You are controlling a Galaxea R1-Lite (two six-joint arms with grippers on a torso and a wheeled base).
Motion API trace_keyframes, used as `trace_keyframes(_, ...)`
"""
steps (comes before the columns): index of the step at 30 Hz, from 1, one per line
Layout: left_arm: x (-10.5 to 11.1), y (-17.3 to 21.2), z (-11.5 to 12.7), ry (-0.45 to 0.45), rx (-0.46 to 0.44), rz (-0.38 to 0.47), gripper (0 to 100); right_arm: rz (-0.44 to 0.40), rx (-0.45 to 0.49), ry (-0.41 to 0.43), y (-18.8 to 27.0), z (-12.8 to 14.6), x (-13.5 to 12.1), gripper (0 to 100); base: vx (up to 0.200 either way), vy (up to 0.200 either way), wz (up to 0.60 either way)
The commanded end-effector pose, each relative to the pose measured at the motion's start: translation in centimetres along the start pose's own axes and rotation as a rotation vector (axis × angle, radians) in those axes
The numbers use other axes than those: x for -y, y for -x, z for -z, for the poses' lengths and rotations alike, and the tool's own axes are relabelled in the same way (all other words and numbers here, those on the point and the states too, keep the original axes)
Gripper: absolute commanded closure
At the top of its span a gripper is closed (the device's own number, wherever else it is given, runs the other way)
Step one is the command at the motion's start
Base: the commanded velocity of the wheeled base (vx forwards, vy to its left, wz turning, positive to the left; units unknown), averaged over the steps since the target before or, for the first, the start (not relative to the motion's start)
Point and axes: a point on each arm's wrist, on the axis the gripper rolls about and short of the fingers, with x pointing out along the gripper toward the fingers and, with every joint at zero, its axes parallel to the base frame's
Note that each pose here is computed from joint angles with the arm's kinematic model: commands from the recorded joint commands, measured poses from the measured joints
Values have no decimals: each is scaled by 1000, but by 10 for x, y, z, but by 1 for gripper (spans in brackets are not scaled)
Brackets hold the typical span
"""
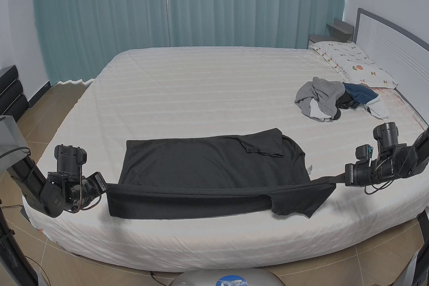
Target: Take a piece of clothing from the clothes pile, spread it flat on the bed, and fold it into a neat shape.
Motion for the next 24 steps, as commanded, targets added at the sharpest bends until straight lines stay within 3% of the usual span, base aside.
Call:
trace_keyframes(1, 0, 3, 0, -5, 3, 3, 100, -1, 10, 26, 8, -5, -5, 100, 0, 0, 0)
trace_keyframes(15, 15, -27, -13, 1, 17, 37, 100, 11, -27, 8, -21, -30, 6, 100, 0, 0, 0)
trace_keyframes(24, 21, -41, -14, 0, -12, 52, 100, 33, -45, 0, -33, -31, 13, 100, 0, 0, 0)
